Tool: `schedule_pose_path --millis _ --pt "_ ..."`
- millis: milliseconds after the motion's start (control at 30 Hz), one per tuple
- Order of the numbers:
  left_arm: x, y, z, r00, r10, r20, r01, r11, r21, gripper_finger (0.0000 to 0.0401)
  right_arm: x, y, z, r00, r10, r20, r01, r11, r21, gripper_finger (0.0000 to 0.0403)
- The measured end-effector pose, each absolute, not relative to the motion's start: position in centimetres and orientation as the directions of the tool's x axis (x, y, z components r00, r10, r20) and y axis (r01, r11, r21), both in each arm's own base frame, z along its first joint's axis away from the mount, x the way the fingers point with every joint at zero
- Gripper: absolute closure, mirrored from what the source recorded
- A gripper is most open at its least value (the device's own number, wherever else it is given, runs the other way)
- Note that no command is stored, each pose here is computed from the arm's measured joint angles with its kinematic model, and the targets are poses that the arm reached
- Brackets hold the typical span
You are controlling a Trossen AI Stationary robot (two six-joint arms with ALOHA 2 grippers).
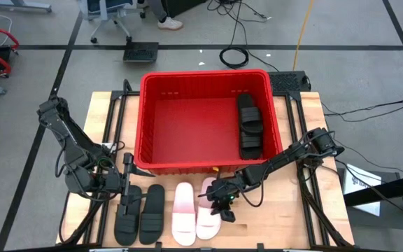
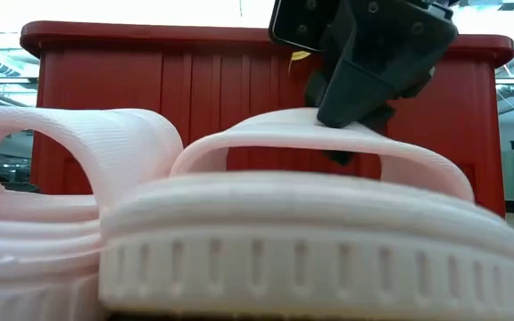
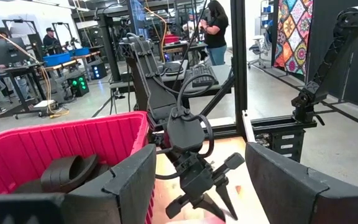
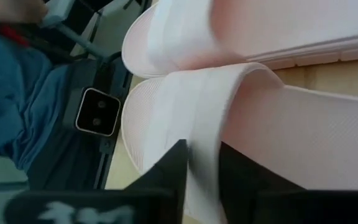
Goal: Pick and place slides into bin
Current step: Put the right pink slide into the red container
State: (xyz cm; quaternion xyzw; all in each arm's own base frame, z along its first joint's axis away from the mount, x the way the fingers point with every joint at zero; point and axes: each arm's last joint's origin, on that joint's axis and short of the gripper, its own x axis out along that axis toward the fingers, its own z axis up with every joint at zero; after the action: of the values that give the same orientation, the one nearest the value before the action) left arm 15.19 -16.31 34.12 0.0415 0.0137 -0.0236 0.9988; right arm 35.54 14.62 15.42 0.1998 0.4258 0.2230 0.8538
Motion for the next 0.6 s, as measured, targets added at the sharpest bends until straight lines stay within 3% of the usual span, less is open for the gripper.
schedule_pose_path --millis 133,600 --pt "15.19 -16.31 34.12 0.999 -0.046 -0.029 0.048 0.995 0.082 0.0148 35.62 14.39 15.45 0.529 0.567 -0.631 -0.243 0.814 0.528 0.0393" --pt "15.19 -16.31 34.12 0.999 -0.046 -0.029 0.048 0.995 0.082 0.0148 35.62 14.28 15.42 0.517 0.578 -0.631 -0.282 0.811 0.512 0.0395"
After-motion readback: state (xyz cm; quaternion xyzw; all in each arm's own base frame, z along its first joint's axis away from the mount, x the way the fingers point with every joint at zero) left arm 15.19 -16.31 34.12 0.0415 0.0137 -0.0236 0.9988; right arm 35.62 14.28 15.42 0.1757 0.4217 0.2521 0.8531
